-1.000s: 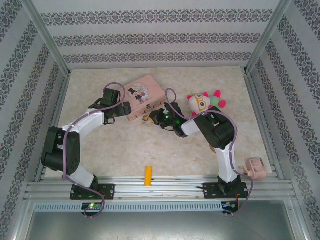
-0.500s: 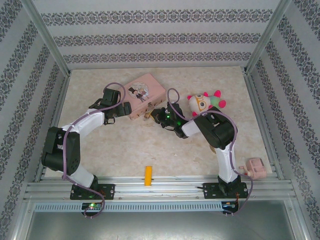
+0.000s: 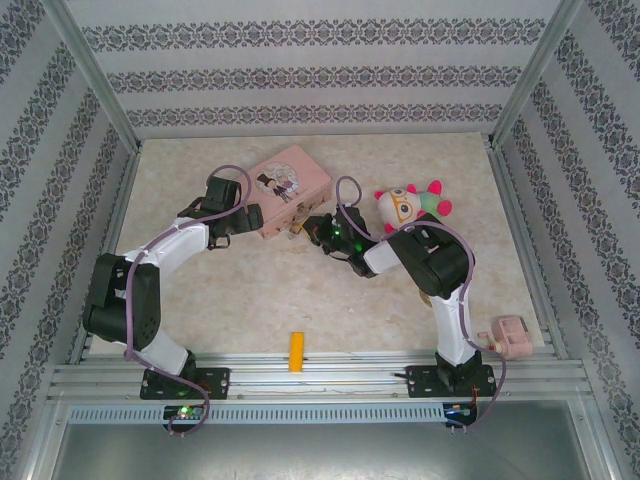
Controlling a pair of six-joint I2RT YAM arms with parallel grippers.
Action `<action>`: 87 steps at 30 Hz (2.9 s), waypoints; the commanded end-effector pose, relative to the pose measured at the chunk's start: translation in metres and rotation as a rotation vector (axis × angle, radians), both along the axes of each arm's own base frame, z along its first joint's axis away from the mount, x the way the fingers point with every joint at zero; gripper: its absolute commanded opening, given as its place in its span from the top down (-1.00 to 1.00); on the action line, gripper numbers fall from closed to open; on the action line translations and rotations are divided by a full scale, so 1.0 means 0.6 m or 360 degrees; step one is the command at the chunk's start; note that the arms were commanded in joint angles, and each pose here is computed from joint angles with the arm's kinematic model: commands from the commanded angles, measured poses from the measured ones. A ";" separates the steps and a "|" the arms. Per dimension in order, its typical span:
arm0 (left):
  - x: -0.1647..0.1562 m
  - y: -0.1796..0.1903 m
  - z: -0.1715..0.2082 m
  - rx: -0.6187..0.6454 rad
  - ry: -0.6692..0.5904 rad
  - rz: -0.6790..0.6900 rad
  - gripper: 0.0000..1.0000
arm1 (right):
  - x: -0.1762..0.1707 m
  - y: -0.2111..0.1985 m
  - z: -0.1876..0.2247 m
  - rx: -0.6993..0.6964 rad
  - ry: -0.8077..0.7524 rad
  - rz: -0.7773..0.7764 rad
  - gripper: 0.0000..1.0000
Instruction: Unlock the padlock with the key
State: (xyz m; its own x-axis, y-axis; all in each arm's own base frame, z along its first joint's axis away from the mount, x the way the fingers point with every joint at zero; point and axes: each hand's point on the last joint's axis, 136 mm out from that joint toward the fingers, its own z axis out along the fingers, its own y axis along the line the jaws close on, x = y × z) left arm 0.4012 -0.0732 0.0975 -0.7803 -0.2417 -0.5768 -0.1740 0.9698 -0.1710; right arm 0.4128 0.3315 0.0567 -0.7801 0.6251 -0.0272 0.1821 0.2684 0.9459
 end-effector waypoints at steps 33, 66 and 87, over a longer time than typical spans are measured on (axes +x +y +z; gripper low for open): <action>-0.002 -0.032 -0.011 0.0335 0.0009 -0.0074 -0.99 | 0.045 -0.046 0.020 0.0083 -0.0086 -0.0226 1.00; -0.009 -0.039 -0.027 0.0295 0.0038 -0.0100 -0.98 | 0.081 -0.050 0.033 0.0132 -0.0164 -0.0467 1.00; 0.032 -0.057 0.029 0.0188 -0.0135 -0.0047 -0.99 | 0.090 -0.048 0.040 0.0139 -0.0200 -0.0492 1.00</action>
